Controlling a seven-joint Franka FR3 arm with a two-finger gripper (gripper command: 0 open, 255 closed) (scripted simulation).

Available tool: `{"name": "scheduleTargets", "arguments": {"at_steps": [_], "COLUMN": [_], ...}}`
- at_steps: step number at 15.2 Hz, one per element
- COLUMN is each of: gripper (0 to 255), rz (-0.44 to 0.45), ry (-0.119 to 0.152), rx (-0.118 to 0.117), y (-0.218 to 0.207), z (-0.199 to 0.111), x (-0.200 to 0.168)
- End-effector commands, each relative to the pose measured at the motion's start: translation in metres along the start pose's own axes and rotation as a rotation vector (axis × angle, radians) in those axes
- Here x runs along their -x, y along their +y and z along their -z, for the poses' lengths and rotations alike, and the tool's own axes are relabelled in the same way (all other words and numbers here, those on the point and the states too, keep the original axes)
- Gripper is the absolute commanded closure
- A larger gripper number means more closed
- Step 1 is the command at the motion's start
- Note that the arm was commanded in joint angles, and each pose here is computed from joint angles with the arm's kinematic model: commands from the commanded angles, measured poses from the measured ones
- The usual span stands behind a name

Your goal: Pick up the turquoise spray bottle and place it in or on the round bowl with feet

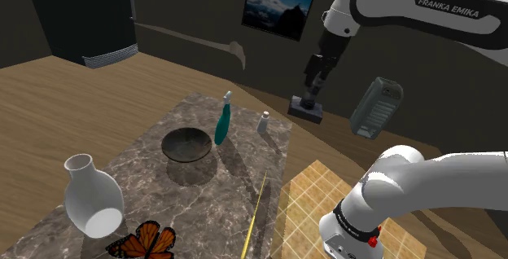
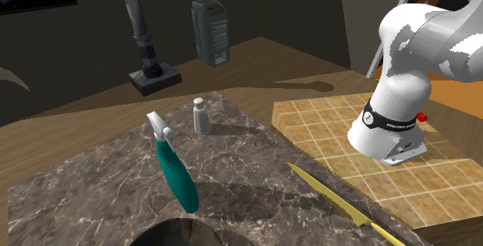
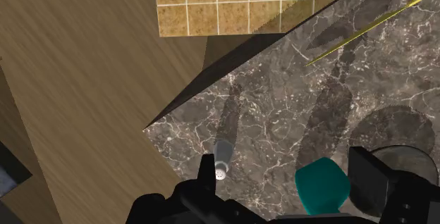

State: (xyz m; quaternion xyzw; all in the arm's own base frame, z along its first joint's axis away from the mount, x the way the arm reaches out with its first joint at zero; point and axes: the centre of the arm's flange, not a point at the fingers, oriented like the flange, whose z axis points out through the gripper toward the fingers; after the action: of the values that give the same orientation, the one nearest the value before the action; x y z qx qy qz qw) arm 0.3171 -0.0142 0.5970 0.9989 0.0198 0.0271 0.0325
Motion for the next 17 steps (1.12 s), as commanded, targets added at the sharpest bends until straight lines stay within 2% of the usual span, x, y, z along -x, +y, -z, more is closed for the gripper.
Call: {"name": "scheduleTargets", "arguments": {"at_steps": [1,9,17], "gripper": [0,0,0], "rz": [0.000,-0.273,-0.545], "ry": [0.000,0.105,0.210], "rx": [0.000,0.060,0.121], "y": [0.000,-0.086,-0.160], "z": [0.000,-0.070,-0.142], "x": [0.000,-0.014,-0.057]}}
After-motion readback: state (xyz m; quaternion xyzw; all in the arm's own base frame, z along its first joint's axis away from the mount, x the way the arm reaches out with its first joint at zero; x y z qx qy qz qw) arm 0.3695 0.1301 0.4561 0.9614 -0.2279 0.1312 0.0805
